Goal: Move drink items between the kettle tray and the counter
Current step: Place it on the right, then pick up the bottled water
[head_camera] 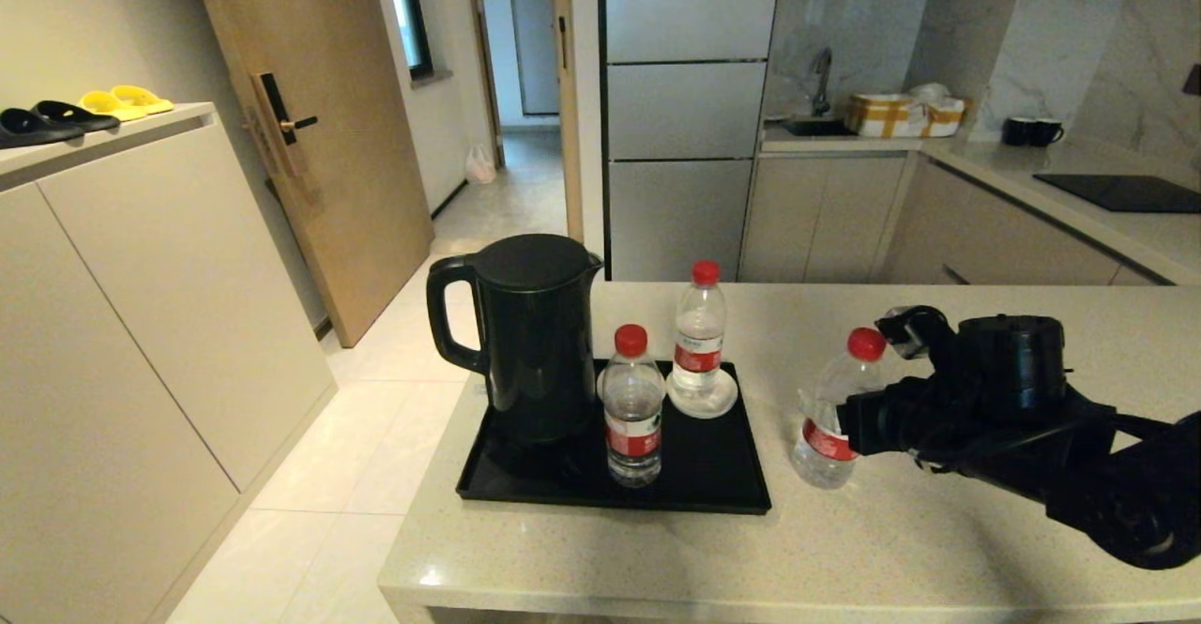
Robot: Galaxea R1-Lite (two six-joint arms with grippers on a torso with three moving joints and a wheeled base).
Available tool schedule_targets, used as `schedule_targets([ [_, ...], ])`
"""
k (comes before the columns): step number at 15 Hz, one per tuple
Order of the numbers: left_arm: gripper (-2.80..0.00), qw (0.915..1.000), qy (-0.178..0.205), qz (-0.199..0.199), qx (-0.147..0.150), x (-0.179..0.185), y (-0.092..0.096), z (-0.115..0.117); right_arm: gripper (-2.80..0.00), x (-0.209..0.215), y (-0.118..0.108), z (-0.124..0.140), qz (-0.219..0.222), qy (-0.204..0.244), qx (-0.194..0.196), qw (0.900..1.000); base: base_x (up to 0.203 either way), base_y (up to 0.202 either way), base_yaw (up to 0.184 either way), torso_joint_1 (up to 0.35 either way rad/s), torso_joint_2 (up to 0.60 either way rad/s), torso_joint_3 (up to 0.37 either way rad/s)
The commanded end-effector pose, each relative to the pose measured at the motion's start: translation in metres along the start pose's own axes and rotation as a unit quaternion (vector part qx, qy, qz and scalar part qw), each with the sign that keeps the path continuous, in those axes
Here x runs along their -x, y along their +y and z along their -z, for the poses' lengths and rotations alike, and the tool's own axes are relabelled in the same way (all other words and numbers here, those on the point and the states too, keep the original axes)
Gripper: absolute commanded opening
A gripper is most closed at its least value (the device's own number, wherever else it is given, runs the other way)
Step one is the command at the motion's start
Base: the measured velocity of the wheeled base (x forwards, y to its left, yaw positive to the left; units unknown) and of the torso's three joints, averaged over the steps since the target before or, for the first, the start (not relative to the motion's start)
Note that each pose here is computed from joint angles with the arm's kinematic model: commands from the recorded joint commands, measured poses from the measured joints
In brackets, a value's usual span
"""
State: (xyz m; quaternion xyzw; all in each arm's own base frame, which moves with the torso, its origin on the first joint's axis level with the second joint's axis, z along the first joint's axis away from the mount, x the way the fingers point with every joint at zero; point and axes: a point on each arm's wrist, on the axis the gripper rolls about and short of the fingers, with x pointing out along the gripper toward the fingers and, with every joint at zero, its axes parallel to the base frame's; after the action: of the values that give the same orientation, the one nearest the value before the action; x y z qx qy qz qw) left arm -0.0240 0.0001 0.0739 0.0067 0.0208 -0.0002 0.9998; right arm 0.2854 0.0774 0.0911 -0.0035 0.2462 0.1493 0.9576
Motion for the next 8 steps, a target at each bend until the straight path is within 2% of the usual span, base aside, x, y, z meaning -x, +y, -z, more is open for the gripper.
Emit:
schedule_targets([
  [1,-2.80,1.0000,0.001,0.000,0.000,0.000,0.000,0.000,0.00,0.030,-0.003,-0.018,-0.014,-0.017,0.010,1.000,0.000,0.000,0.000,0.000,0.00,0.000],
  [3,-2.80,1.0000,0.001,0.000,0.000,0.000,0.000,0.000,0.00,0.052,-0.004,-0.031,-0.036,-0.035,0.013,0.999,0.000,0.000,0.000,0.000,0.00,0.000],
  [8,-2.80,1.0000,0.001,0.000,0.000,0.000,0.000,0.000,0.00,0.089,-0.002,-0.052,-0.044,-0.075,0.019,0.996,0.000,0.000,0.000,0.000,0.00,0.000],
])
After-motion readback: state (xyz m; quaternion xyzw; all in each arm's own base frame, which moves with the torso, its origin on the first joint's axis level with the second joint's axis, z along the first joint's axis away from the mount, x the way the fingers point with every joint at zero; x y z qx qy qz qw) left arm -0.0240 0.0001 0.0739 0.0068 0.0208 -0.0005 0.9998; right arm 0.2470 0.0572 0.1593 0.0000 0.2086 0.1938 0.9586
